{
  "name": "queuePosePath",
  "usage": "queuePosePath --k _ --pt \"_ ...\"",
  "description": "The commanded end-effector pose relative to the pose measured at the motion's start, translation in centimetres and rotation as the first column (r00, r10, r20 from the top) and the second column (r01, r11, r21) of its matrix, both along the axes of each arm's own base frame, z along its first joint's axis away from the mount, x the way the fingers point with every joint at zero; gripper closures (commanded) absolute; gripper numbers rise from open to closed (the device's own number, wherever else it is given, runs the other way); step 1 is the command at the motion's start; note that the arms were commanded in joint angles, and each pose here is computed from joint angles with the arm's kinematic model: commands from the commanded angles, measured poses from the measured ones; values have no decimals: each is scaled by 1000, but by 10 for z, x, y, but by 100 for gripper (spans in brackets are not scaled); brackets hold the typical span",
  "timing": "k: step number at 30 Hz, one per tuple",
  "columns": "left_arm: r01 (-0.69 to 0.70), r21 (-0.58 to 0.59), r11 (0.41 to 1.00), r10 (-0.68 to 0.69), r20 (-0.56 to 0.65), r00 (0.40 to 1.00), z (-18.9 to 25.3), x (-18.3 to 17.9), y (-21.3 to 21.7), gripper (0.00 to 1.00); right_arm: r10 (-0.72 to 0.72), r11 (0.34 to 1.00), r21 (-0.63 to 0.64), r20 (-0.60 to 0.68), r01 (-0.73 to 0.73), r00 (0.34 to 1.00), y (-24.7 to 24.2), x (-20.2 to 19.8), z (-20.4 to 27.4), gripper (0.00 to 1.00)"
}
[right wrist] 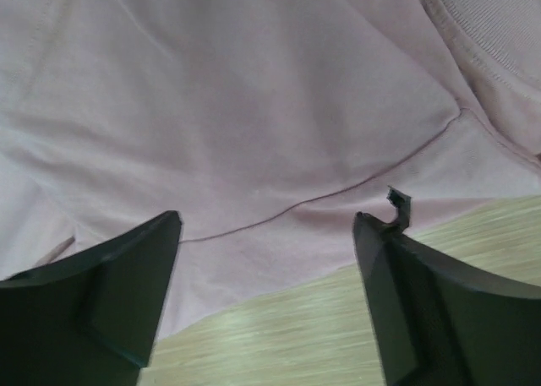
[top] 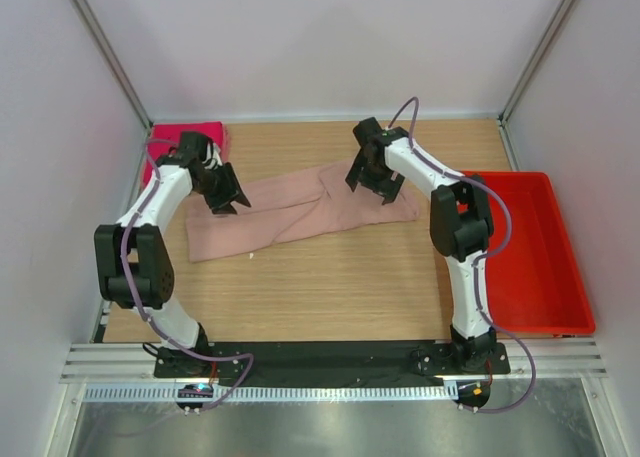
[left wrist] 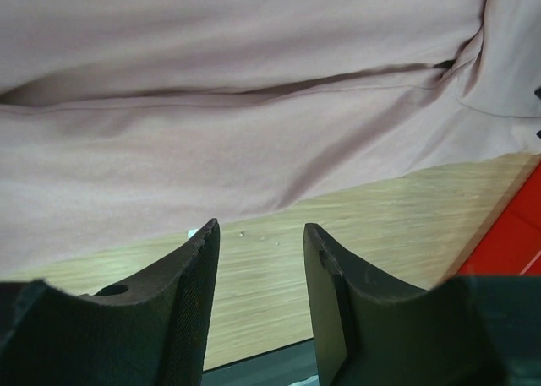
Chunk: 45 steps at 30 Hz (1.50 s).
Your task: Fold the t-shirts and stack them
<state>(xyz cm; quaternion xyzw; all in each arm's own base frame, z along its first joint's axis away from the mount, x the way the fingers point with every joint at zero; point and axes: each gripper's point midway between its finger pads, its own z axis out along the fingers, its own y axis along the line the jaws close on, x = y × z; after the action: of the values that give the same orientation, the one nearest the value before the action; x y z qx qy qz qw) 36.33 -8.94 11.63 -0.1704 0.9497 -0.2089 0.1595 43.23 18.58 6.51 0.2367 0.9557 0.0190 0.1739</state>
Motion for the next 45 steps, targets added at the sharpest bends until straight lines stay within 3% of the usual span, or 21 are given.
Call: queuePosePath --k 1,10,15,17,21,26,33,39,45 --pt "34 53 998 -35 35 999 10 -12 9 54 -87 993 -74 70 92 994 -11 17 -11 1" --pt "78 100 992 -83 46 995 21 -30 15 55 -9 975 -220 82 27 997 -49 55 -54 0" --pt "144 170 975 -152 35 988 24 -33 11 53 133 962 -256 134 -95 982 -63 107 -47 0" --pt "205 212 955 -215 23 976 24 -32 4 45 199 948 -277 139 -154 970 -61 122 -45 0" --pt "315 311 897 -327 -13 945 21 -21 -11 27 287 939 -269 260 -216 922 -49 147 13 0" --pt "324 386 864 -321 -73 944 10 12 -8 28 254 960 -204 357 -191 899 -38 125 105 0" --pt "403 322 857 -358 -189 914 -48 47 -25 28 352 935 -177 346 -309 869 -9 45 165 0" --pt "418 284 863 -349 -263 900 -88 45 -29 29 338 941 -113 296 -319 893 -16 -12 158 0" --pt "397 282 873 -276 -386 880 -124 12 -21 30 348 937 -118 259 -329 901 -26 -47 146 0"
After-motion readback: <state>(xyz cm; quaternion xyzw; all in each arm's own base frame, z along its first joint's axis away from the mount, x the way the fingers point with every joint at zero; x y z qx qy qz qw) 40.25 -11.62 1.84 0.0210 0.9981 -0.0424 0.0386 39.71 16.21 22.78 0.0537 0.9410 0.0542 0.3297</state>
